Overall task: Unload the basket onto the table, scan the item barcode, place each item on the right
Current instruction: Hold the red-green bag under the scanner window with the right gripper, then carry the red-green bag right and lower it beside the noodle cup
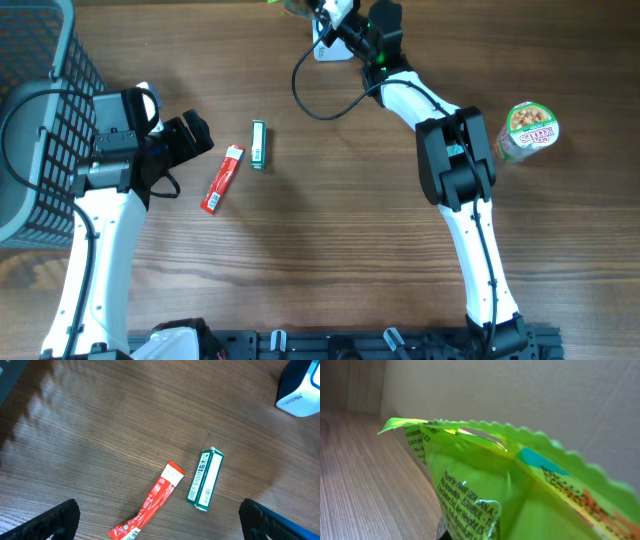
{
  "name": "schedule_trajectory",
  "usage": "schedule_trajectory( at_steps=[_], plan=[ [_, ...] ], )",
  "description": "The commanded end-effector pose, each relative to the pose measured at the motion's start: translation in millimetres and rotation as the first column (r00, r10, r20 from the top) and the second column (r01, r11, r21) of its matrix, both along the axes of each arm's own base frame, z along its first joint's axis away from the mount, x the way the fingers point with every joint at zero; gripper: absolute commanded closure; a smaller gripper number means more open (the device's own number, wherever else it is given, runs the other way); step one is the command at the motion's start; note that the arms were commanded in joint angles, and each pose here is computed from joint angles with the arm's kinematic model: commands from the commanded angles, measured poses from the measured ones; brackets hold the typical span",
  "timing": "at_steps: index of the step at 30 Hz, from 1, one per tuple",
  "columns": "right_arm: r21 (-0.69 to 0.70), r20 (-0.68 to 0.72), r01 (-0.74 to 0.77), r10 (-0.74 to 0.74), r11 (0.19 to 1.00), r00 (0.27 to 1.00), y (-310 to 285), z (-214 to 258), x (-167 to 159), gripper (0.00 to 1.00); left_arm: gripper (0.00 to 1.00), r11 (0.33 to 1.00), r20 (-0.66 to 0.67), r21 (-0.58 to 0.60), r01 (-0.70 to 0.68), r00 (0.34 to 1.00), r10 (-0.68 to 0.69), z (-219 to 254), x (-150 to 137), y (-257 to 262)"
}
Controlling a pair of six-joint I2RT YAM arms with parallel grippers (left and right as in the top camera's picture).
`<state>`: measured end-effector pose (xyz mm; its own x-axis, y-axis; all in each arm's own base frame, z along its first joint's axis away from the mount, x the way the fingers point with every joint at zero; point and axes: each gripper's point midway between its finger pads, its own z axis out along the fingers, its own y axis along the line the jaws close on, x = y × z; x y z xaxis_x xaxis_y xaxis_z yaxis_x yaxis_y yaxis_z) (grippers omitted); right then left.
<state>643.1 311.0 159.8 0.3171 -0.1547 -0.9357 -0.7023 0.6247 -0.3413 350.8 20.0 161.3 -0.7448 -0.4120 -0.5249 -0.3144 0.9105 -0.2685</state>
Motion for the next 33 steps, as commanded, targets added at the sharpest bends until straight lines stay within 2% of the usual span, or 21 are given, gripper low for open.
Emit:
schedule_trajectory(
  at_steps=[1, 9, 14, 18, 23, 26, 29, 33],
  plan=[
    [-0.004, 0.037, -0.011, 0.011, 1.0, 0.999, -2.1, 2.9, 2.2, 0.96, 0.0, 1.0, 0.017, -0.003, 0.008, 1.0, -0.008, 5.8, 2.8, -1.6],
    [0.012, 0.021, -0.04, 0.04, 0.999, 0.999, 0.8, -2.4, -1.3, 0.96, 0.0, 1.0, 0.017, -0.003, 0.008, 1.0, -0.008, 5.8, 2.8, -1.6],
    [0.164, 0.132, -0.093, 0.071, 0.982, 0.989, -9.6, 50.0, -12.4, 0.96, 0.0, 1.0, 0.017, -0.003, 0.008, 1.0, -0.008, 5.8, 2.8, -1.6],
    [0.273, 0.111, -0.128, 0.101, 0.953, 0.989, -31.0, 87.4, -14.9, 0.96, 0.0, 1.0, 0.017, -0.003, 0.008, 1.0, -0.008, 5.8, 2.8, -1.6],
    [0.308, 0.094, -0.238, 0.22, 0.921, 0.971, -35.2, 136.1, -35.2, 0.96, 0.0, 1.0, 0.017, -0.003, 0.008, 1.0, -0.008, 5.8, 2.8, -1.6],
    [0.344, 0.017, -0.271, 0.283, 0.899, 0.959, -33.9, 164.8, -45.3, 0.96, 0.0, 1.0, 0.017, -0.003, 0.008, 1.0, -0.008, 5.8, 2.8, -1.6],
    [0.348, -0.072, -0.241, 0.282, 0.906, 0.957, -34.8, 185.9, -47.3, 0.96, 0.0, 1.0, 0.017, -0.003, 0.008, 1.0, -0.008, 5.8, 2.8, -1.6],
    [0.326, -0.281, -0.075, 0.172, 0.942, 0.944, -46.8, 207.6, -44.9, 0.96, 0.0, 1.0, 0.017, -0.003, 0.008, 1.0, -0.008, 5.8, 2.8, -1.6]
  ],
)
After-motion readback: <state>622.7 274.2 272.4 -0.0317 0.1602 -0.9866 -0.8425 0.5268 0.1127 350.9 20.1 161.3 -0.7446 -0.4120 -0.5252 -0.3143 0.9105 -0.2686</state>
